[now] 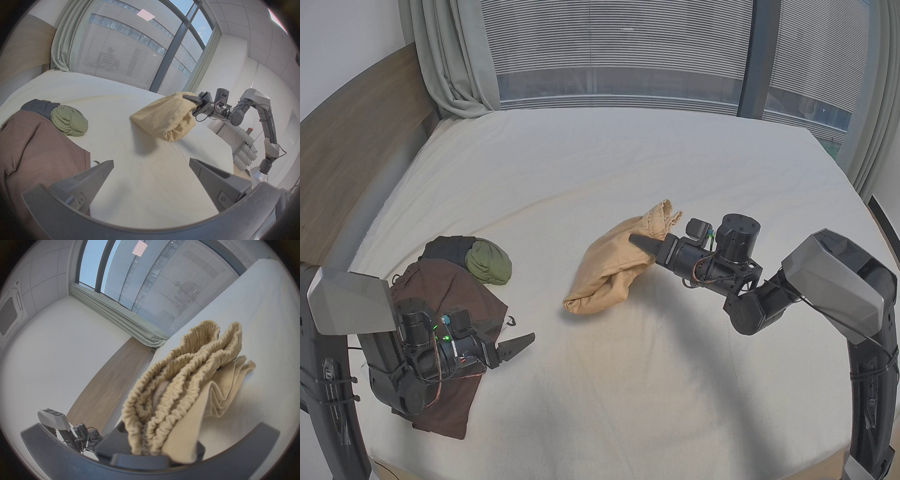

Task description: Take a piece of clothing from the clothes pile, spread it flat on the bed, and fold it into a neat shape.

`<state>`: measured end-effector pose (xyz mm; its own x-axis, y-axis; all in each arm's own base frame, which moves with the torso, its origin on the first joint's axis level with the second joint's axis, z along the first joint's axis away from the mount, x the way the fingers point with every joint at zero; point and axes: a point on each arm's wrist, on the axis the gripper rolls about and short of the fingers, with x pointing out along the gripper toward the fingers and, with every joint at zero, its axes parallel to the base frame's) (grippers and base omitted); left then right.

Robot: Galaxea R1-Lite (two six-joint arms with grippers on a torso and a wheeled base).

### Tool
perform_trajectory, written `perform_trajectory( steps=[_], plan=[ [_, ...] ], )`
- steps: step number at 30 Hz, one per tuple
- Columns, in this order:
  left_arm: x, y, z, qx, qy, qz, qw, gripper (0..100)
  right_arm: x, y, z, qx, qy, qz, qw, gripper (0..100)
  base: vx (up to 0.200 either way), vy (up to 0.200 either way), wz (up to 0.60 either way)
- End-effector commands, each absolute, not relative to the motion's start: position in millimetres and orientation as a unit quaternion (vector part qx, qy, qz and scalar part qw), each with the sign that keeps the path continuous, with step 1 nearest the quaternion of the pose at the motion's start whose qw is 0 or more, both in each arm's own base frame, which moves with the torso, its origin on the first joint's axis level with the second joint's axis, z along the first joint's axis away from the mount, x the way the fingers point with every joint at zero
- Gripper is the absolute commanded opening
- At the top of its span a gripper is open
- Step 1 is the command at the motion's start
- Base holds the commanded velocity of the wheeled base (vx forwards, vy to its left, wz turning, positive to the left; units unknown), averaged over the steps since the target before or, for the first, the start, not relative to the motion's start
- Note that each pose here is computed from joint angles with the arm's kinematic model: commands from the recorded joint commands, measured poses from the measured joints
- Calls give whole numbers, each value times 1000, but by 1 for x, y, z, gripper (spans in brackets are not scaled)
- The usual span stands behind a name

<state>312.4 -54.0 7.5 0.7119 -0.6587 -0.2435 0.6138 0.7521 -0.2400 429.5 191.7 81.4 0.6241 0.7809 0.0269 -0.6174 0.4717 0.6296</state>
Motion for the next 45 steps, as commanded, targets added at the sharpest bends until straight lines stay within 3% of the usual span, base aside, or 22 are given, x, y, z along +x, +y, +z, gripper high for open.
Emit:
perform_trajectory(
  steps=[1, 15, 22, 31, 32, 40, 45],
  plan=[
    [313, -53, 4, -72, 162, -343, 922, 100, 436, 185, 39, 306, 172, 390, 852, 0, 0, 0, 0],
    [313, -53, 4, -72, 164, -343, 922, 100, 406, 147, -15, 301, 235, 322, 866, 0, 0, 0, 0],
    [313, -53, 4, -72, 162, -344, 922, 100, 398, 147, -43, 301, 245, 321, 864, 0, 0, 0, 0],
    [314, -53, 5, -72, 161, -343, 923, 100, 396, 146, -49, 302, 245, 320, 864, 0, 0, 0, 0],
    [314, -53, 5, -72, 161, -343, 923, 100, 397, 146, -48, 302, 243, 320, 865, 100, 0, 0, 0],
    [314, -53, 6, -71, 158, -343, 923, 100, 396, 127, -45, 300, 236, 285, 879, 100, 0, 0, 0],
    [314, -53, 6, -71, 158, -343, 923, 100, 392, 101, -17, 298, 214, 268, 891, 100, 0, 0, 0]
  ],
)
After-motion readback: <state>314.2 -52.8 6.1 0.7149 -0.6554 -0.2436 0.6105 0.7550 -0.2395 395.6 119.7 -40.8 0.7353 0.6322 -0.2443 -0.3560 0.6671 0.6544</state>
